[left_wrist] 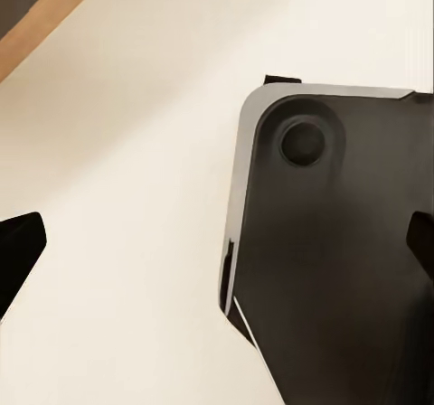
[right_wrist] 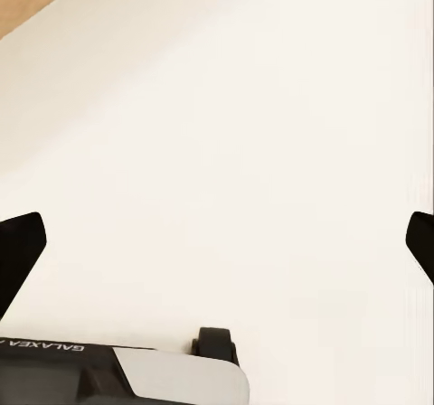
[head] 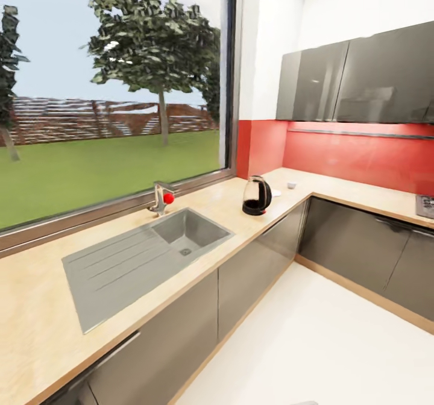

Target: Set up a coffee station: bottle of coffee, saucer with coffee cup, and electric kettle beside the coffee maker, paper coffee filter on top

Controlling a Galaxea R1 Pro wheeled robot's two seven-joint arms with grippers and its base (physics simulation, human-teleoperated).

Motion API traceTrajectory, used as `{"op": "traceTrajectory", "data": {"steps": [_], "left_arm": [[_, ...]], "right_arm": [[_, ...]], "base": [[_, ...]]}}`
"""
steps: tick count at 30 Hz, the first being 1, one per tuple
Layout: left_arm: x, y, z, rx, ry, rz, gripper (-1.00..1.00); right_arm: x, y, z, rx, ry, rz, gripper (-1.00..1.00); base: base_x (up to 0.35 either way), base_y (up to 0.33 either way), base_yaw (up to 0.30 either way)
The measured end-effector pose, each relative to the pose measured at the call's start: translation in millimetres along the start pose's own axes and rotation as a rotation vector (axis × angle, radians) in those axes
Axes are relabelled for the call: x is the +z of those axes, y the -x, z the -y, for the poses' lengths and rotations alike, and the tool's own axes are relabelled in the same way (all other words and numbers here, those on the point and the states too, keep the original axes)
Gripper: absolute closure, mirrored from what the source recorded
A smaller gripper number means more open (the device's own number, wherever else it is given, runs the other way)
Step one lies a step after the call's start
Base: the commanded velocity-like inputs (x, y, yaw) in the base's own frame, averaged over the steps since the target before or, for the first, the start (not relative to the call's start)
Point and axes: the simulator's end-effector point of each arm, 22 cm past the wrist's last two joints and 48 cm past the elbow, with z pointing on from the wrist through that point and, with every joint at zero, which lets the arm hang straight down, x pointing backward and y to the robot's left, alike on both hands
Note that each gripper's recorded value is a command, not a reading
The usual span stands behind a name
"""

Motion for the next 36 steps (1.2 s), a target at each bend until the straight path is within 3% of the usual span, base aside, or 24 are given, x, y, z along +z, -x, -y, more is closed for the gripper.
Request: {"op": "traceTrajectory", "data": {"steps": [36], "left_arm": [[0.0, -0.5, -6.3, -0.004, 0.016, -0.002, -1.0]], "right_arm": [[0.0, 0.0, 0.2, 0.0, -0.001, 0.0, -1.0]], "base": [[0.238, -0.198, -0.3]]}}
